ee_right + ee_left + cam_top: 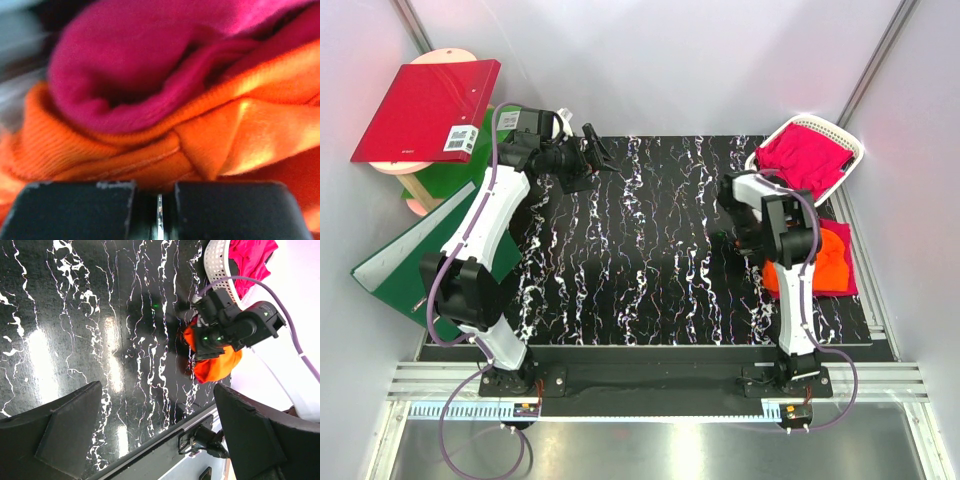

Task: Fold and stack the t-shirts
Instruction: Put the neatly folded tshirt into the corner of the board with both arms

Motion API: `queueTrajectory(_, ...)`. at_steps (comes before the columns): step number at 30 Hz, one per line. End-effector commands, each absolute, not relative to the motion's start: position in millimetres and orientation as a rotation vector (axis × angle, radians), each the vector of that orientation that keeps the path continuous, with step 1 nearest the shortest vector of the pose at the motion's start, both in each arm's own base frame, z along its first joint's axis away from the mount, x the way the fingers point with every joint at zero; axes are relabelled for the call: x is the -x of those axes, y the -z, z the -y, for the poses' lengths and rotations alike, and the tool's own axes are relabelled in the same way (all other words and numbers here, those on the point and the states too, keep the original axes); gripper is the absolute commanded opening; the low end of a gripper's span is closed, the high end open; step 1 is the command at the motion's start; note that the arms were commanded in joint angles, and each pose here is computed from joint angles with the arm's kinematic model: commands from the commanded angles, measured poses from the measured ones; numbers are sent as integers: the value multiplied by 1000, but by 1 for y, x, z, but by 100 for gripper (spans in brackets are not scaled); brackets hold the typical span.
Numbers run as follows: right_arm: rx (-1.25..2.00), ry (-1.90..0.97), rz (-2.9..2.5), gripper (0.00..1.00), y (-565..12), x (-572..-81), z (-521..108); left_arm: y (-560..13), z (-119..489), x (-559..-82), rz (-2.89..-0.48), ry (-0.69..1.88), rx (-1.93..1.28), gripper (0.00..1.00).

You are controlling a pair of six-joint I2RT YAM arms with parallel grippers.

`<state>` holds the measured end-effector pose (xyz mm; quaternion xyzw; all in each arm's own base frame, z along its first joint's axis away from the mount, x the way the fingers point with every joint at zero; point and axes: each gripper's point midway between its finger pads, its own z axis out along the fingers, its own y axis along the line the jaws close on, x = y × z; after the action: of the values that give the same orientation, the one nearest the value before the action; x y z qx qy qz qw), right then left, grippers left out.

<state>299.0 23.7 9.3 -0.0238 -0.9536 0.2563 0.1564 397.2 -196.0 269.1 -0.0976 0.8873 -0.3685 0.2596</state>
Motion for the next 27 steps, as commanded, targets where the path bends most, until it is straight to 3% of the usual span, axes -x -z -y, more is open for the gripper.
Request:
queueTrajectory(1, 223, -822, 2830, 0, -11, -318, 13, -288, 203, -405, -2336, 1036, 221, 99)
queueTrajectory(14, 262, -766, 2926, 0, -37, -333, 7, -285, 206, -400, -2346, 1038, 207, 99)
queueTrajectory(20, 200, -311, 3233, 9, -115, -350, -47, -278, 208, -399, -2362, 1042, 190, 99)
queueTrajectory(21, 204, -262, 3280, 25, -126, -353, -52, -276, 208, -399, -2364, 1038, 189, 99)
queueTrajectory(22, 209, -206, 3344, 48, -144, -355, -55, -274, 210, -399, -2368, 1039, 186, 99)
queueTrajectory(24, 194, -89, 3425, 75, -164, -361, -65, -273, 211, -400, -2372, 1041, 185, 99)
queueTrajectory(26, 198, -16, 3525, 99, -188, -369, -69, -270, 213, -401, -2378, 1039, 184, 99)
queueTrajectory(27, 206, 9, 3565, 100, -197, -373, -69, -269, 213, -402, -2380, 1035, 183, 99)
